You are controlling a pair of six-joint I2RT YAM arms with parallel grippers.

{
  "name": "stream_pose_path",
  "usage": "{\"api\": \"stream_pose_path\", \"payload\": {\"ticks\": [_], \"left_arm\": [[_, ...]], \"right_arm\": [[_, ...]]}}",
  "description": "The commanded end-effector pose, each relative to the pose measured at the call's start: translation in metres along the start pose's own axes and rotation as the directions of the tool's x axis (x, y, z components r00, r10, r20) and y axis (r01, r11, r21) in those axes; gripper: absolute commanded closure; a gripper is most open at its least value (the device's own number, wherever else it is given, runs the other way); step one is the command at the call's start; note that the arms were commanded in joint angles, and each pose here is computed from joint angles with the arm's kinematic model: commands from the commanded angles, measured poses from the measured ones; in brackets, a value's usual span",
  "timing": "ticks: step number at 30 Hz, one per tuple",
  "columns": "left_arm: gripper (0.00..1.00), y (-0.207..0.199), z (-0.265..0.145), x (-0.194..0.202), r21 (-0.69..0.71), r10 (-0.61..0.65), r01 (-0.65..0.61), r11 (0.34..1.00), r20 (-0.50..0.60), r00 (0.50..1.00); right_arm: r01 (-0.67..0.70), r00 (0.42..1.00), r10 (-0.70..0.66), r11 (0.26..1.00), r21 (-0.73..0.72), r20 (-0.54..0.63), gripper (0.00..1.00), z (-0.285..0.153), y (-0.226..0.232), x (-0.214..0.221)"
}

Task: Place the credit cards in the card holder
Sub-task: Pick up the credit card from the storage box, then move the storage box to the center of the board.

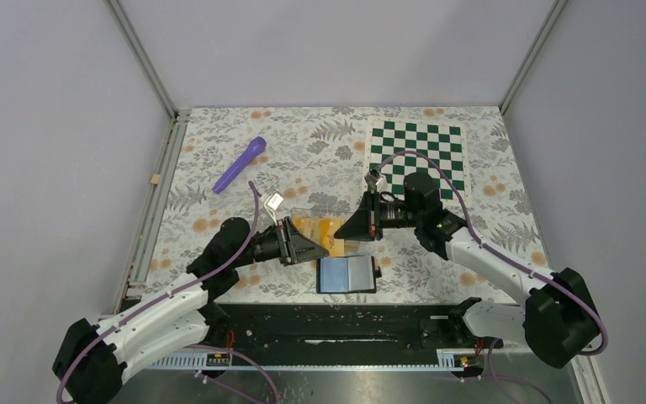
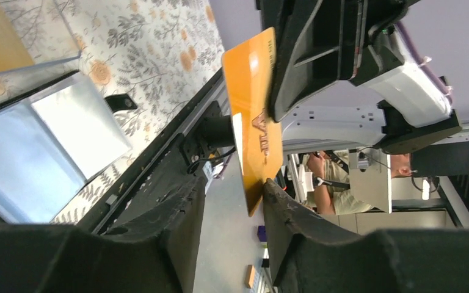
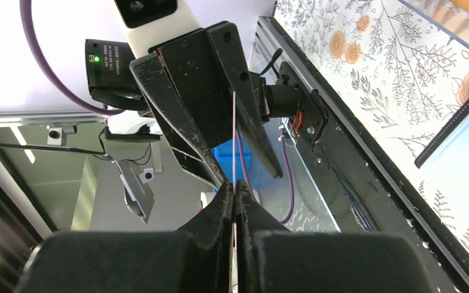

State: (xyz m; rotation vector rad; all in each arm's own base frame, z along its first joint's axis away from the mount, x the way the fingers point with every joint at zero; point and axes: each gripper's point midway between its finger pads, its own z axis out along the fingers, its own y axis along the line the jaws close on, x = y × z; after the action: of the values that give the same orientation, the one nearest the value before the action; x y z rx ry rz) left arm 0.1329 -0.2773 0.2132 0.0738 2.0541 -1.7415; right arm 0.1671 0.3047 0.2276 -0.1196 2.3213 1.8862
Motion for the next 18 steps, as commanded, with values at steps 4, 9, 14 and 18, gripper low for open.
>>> {"api": "stream_pose_path", "payload": {"ticks": [4, 9, 14, 18], "left_arm": [[0.52, 0.02, 0.0, -0.009, -0.128, 0.031, -0.026, 0.991, 0.036, 0.999], [0.55, 0.064, 0.006, -0.005, -0.327, 0.034, -0.045, 0.944, -0.04, 0.999], [0.6, 0.11, 0.003, -0.014, -0.579, 0.087, -0.151, 0.801, -0.136, 0.987], [0.6, 0.128, 0.015, -0.019, -0.651, 0.125, -0.234, 0.722, -0.21, 0.97]], "right_arm": [[0.022, 0.999, -0.029, 0.989, 0.144, 0.046, 1.0, -0.014, -0.024, 0.001], [-0.108, 0.981, 0.055, 0.954, 0.28, 0.189, 1.0, -0.052, -0.068, -0.013], [-0.154, 0.97, 0.079, 0.931, 0.331, 0.229, 1.0, -0.076, -0.088, -0.013], [-0.167, 0.97, 0.089, 0.922, 0.349, 0.228, 1.0, -0.08, -0.094, -0.01]]}}
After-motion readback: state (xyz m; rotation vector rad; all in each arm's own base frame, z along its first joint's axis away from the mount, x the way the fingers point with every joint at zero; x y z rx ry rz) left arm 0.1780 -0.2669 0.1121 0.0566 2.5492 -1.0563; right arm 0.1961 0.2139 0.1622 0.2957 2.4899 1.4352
